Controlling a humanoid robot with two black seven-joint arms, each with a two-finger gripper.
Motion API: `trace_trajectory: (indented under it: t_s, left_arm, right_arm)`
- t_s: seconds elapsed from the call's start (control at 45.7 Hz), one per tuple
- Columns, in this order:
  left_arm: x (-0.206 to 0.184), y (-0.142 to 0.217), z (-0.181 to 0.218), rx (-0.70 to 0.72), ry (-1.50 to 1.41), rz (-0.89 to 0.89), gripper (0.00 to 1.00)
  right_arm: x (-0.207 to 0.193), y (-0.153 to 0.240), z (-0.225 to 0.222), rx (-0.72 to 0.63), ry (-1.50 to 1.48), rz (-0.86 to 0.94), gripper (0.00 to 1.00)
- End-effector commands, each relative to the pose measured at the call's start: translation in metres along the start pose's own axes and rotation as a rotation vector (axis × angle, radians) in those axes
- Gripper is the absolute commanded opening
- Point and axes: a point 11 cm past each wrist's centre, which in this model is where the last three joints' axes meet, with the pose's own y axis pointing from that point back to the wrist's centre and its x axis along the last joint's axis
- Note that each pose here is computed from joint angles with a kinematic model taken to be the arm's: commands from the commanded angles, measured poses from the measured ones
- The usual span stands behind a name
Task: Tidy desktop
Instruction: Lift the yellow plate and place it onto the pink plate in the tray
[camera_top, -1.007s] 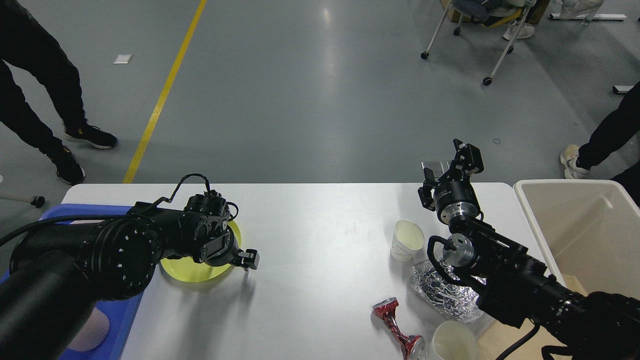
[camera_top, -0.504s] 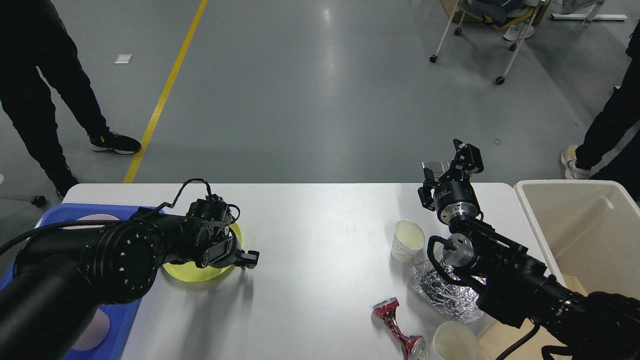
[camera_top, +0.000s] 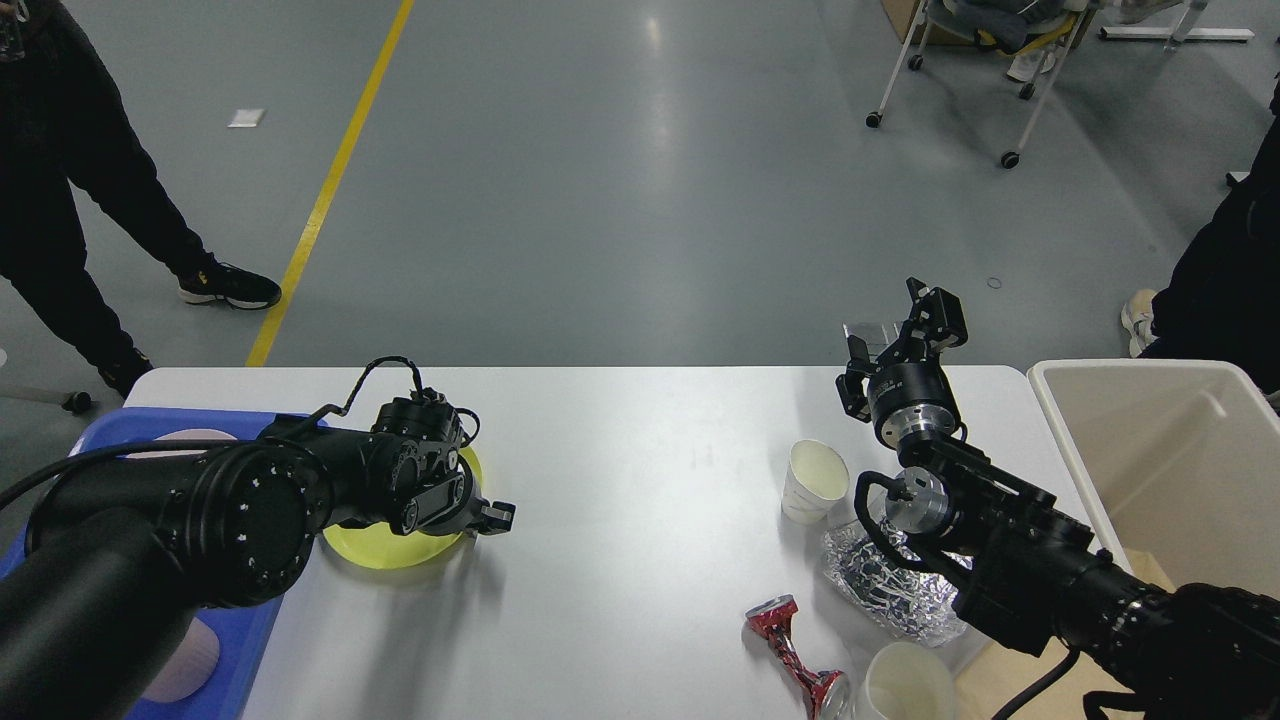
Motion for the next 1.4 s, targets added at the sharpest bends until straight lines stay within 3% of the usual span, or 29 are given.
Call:
trace_trajectory:
  t_s: [0.0,0.11,0.394,0.679,0.942,1.226,1.38]
  left_arm:
    - [0.002,0.001,0.000,0.000,0.000,0.005,0.05]
    - [0.008,0.003,-0.001,0.000,0.007,0.029,0.00]
    - [0.038,0.018,0.002,-0.018,0.033,0.121,0.00]
    - [0.079,0.054,0.011,-0.035,0.024,0.211,0.00]
    - [0.108,0.084,0.006,0.067,-0.130,0.279,0.00]
    - [0.087,0.083,-0.022,0.130,-0.149,0.056,0.00]
    - [0.074,0.084,-0.059,0.137,-0.062,-0.057,0.00]
  right_arm:
    - [0.000,0.000,0.000,0.000,0.000,0.000,1.00]
    - [0.000,0.000,0.000,0.000,-0.001,-0.001,1.00]
    - [0.000,0.000,0.000,0.000,-0.001,-0.001,1.00]
    - [0.000,0.000,0.000,0.000,0.000,0.000,1.00]
    - [0.000,0.000,0.000,0.000,-0.001,-0.001,1.00]
    - [0.000,0.000,0.000,0.000,-0.001,-0.001,1.00]
    - [0.000,0.000,0.000,0.000,-0.001,-0.001,1.00]
